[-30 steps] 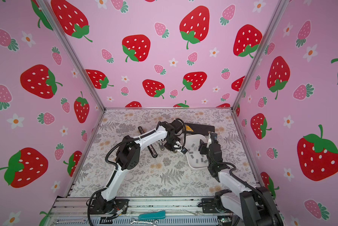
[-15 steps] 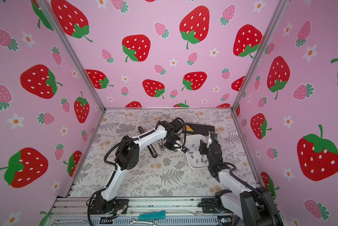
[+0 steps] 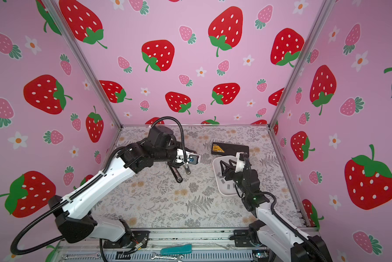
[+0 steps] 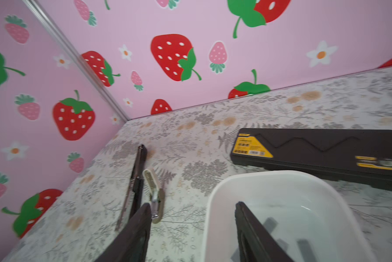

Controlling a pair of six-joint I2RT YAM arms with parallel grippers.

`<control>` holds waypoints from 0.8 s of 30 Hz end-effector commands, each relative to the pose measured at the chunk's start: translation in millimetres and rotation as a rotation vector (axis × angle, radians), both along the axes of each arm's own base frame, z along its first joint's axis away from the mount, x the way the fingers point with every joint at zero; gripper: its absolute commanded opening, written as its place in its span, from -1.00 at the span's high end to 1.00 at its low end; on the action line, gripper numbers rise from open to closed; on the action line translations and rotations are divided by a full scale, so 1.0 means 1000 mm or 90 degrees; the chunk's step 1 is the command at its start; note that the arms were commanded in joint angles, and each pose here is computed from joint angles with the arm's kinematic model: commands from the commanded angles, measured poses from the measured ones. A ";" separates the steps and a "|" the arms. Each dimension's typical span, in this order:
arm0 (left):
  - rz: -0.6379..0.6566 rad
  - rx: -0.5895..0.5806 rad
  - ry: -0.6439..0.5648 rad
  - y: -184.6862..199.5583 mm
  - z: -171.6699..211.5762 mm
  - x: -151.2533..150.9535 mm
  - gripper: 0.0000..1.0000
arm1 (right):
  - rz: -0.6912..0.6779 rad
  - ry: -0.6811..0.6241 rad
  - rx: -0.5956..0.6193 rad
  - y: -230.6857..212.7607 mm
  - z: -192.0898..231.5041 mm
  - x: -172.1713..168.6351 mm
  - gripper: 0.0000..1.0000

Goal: Load the staples into the stapler
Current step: 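Lift the beige stapler with the left gripper while the right gripper approaches it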

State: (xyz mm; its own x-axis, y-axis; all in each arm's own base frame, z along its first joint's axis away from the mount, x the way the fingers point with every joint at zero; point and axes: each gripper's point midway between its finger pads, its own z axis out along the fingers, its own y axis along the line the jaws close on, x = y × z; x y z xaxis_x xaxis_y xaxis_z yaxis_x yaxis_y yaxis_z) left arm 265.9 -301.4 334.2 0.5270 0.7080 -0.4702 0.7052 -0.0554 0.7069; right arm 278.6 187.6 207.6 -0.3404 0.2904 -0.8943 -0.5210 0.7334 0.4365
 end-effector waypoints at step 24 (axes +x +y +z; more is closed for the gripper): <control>-0.091 -0.108 0.037 0.021 -0.008 -0.079 1.00 | 0.358 -0.078 0.206 0.094 0.081 -0.128 -0.08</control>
